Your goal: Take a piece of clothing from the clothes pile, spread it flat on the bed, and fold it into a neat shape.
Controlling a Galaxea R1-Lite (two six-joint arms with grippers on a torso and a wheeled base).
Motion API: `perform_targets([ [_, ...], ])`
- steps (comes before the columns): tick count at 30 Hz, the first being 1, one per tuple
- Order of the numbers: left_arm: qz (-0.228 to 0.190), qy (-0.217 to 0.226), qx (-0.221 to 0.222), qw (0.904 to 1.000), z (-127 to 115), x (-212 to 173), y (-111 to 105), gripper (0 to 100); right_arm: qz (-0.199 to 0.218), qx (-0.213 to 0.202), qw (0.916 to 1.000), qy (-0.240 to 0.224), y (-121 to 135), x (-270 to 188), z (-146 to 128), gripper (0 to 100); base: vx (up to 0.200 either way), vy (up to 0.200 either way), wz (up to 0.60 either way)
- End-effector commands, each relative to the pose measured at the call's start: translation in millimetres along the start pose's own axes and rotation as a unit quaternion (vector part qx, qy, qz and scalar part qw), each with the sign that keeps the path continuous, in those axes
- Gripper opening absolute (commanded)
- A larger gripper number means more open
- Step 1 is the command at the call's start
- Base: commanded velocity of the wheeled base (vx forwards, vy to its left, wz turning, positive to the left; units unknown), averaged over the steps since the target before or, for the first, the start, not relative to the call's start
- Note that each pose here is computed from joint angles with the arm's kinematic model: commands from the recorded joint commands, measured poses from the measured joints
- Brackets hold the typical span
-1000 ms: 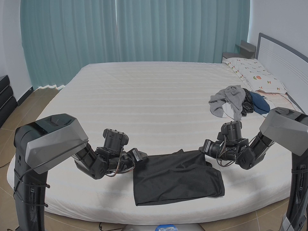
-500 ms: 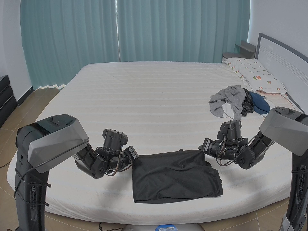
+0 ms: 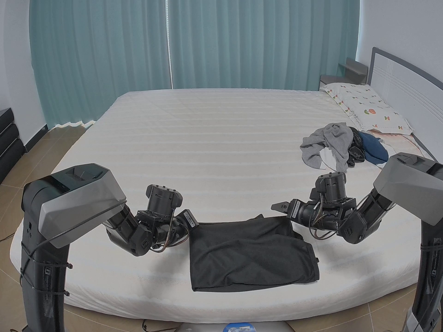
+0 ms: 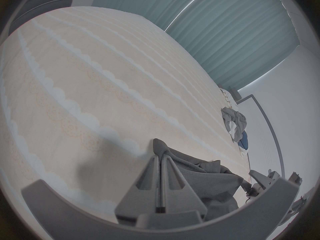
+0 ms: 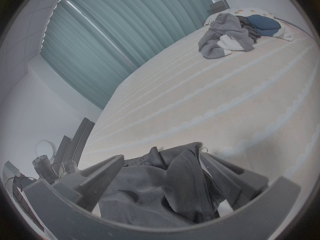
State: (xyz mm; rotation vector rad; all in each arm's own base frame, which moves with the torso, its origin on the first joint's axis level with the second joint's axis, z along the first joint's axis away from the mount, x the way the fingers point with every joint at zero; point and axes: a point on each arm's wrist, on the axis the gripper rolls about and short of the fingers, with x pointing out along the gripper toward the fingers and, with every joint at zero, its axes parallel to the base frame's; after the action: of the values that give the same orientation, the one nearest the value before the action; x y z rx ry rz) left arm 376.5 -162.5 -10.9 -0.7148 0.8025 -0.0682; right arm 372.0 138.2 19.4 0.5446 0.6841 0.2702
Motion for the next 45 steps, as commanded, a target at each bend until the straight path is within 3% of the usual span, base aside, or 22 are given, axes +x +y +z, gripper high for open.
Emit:
perform_targets([
  [1, 0.001, 0.000, 0.000, 1.0000, 0, 0, 0, 0, -0.003, 0.001, 0.9999, 0.011, -2, 2, -6, 100, 0.000, 0.000, 0.00],
  [5, 0.001, 0.000, 0.000, 1.0000, 0, 0, 0, 0, -0.005, -0.001, 0.9996, 0.027, -4, 9, -16, 100, 0.000, 0.000, 0.00],
  [6, 0.002, 0.000, -0.001, 1.0000, 0, 0, 1, 0, -0.006, -0.001, 0.9996, 0.028, -4, 9, -18, 0, 0.000, 0.000, 0.00],
  [23, 0.009, -0.002, -0.002, 1.0000, 3, 0, 6, 0, -0.001, 0.001, 1.0000, 0.001, -8, -14, 4, 0, 0.000, 0.000, 0.00],
  [29, 0.008, -0.002, -0.001, 1.0000, 2, 0, 5, 0, -0.001, -0.020, 0.9998, 0.003, -6, -14, 2, 0, 0.000, 0.000, 0.00],
  [30, 0.008, -0.002, -0.001, 1.0000, 2, 0, 6, 0, -0.003, -0.028, 0.9996, 0.004, -6, -13, 2, 100, 0.000, 0.000, 0.00],
  [37, 0.008, -0.002, -0.001, 1.0000, 2, 0, 5, 0, -0.011, -0.050, 0.9983, -0.028, -1, -14, 12, 100, 0.000, 0.000, 0.00],
  [45, 0.008, -0.002, -0.001, 1.0000, 2, 0, 5, 0, -0.014, -0.030, 0.9995, 0.000, -10, -9, 3, 100, 0.000, 0.000, 0.00],
])
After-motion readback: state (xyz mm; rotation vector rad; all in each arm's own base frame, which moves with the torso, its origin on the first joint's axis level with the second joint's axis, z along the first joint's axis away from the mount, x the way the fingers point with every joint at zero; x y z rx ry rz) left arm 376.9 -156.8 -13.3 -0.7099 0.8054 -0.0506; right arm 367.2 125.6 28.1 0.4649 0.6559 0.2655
